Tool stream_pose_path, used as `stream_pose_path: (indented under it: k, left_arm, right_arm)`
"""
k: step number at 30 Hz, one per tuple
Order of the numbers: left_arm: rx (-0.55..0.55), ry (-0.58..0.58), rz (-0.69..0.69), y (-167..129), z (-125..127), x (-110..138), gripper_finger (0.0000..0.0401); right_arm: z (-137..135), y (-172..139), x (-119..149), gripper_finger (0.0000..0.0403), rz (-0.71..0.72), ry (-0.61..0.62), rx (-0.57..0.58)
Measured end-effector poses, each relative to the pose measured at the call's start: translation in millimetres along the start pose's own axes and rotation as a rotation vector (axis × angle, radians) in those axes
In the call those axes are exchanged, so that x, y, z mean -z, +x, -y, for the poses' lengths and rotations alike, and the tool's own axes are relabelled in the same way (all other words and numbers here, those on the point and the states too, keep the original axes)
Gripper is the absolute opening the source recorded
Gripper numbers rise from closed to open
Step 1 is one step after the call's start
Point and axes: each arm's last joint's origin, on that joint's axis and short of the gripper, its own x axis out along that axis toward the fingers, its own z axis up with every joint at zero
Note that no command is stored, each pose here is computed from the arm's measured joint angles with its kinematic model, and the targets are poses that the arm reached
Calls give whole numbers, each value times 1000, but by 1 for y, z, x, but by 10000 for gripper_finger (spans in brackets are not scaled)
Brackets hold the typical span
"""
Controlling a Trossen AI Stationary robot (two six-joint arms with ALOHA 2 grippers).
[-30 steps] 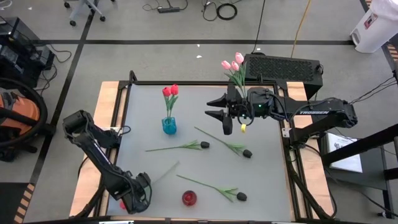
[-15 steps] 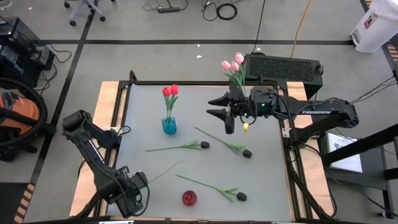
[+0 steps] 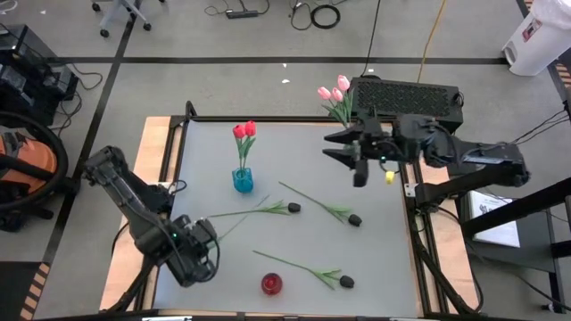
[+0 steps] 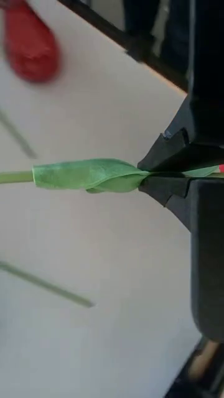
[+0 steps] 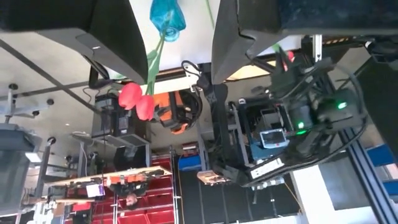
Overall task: Sort flowers into vase by color
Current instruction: Put the red flower into the blue vase
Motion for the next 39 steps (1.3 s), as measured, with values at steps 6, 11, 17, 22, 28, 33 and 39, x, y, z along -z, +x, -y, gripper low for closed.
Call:
stream_pose_path:
  k: [6, 11, 17, 22, 28, 33, 39]
  left_arm:
    - [43, 53, 151, -23, -9, -34, 10]
    - [69, 105, 273, -46, -13, -67, 10]
    - [78, 127, 419, -73, -24, -103, 11]
    - [33, 135, 501, -89, -40, -129, 11]
    - [18, 78, 591, -106, -61, -160, 11]
    - [125, 17, 666, -123, -73, -179, 11]
    - [270, 46, 761, -145, -85, -195, 11]
  right_arm:
    - [1, -27, -5, 169, -16, -45, 7]
    - [2, -36, -7, 169, -11, -80, 7]
    - [2, -38, -8, 169, -5, -78, 10]
    - [3, -36, -8, 169, 2, -42, 43]
    - [4, -36, -8, 169, 13, 4, 86]
    - [5, -34, -9, 169, 26, 31, 128]
    - [3, -22, -13, 169, 71, 2, 131]
